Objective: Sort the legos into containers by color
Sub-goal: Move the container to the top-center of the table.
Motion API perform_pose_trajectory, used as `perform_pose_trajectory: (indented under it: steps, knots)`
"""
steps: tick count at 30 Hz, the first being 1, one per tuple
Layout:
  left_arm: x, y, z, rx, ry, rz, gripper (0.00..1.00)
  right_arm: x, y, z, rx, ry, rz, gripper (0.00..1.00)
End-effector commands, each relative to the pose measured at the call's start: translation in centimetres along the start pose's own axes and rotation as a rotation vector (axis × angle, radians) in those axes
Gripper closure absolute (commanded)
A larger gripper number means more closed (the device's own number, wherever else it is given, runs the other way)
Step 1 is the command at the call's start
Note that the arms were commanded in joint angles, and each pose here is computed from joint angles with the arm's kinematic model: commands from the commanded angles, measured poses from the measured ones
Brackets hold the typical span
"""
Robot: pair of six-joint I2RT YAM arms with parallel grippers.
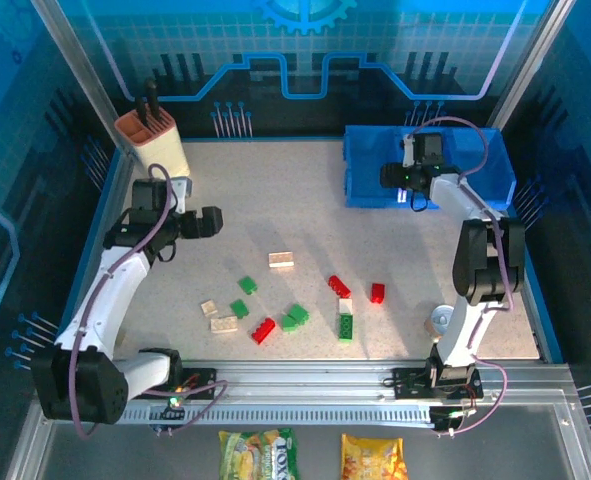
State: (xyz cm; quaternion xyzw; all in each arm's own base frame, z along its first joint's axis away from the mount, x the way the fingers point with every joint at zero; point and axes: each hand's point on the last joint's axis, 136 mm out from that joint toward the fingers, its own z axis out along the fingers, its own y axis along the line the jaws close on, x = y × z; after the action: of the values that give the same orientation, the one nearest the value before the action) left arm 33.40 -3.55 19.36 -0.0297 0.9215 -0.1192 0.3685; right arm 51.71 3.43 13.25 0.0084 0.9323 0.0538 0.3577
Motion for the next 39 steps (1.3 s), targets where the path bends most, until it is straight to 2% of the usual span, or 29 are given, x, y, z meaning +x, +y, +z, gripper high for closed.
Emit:
perform_pose_trajectory:
  steps: [1,6,11,18,24,28,33,39]
  knots:
    - [0.6,-0.5,0.1,0.031,-0.002,0.052,0.01,0.3,-0.3,0.8,0.021,0.044,0.001,0.32]
    - [0.3,-0.4,0.2,0.028,-0.013,0.055,0.01,0.4,-0.4,1.6,0.049,0.056,-0.006,0.45]
    - [0.2,-0.5,0.2,0.031,-0.016,0.061,0.01,0.9,0.5,2.0,0.075,0.07,-0.047,0.62]
    - [0.3,-0.7,0.2,0.047,-0.014,0.053,0.01,0.8,4.2,1.1,0.056,0.066,-0.1,0.77]
    - [0.5,-0.8,0.0,0.052,-0.016,0.052,0.01,1.6,9.6,0.6,0.065,0.062,-0.114,0.83]
    - [0.5,-1.0,-0.2,0.06,-0.024,0.053,0.01,2.9,13.3,0.3,0.087,0.064,-0.049,0.86]
    - [0.6,-1.1,-0.4,0.068,-0.027,0.05,0.01,4.6,17.3,-0.5,0.148,0.057,0.017,0.85]
    - [0.6,-1.3,-0.4,0.079,-0.03,0.045,0.01,5.9,21.8,-0.4,0.151,0.037,0.051,0.86]
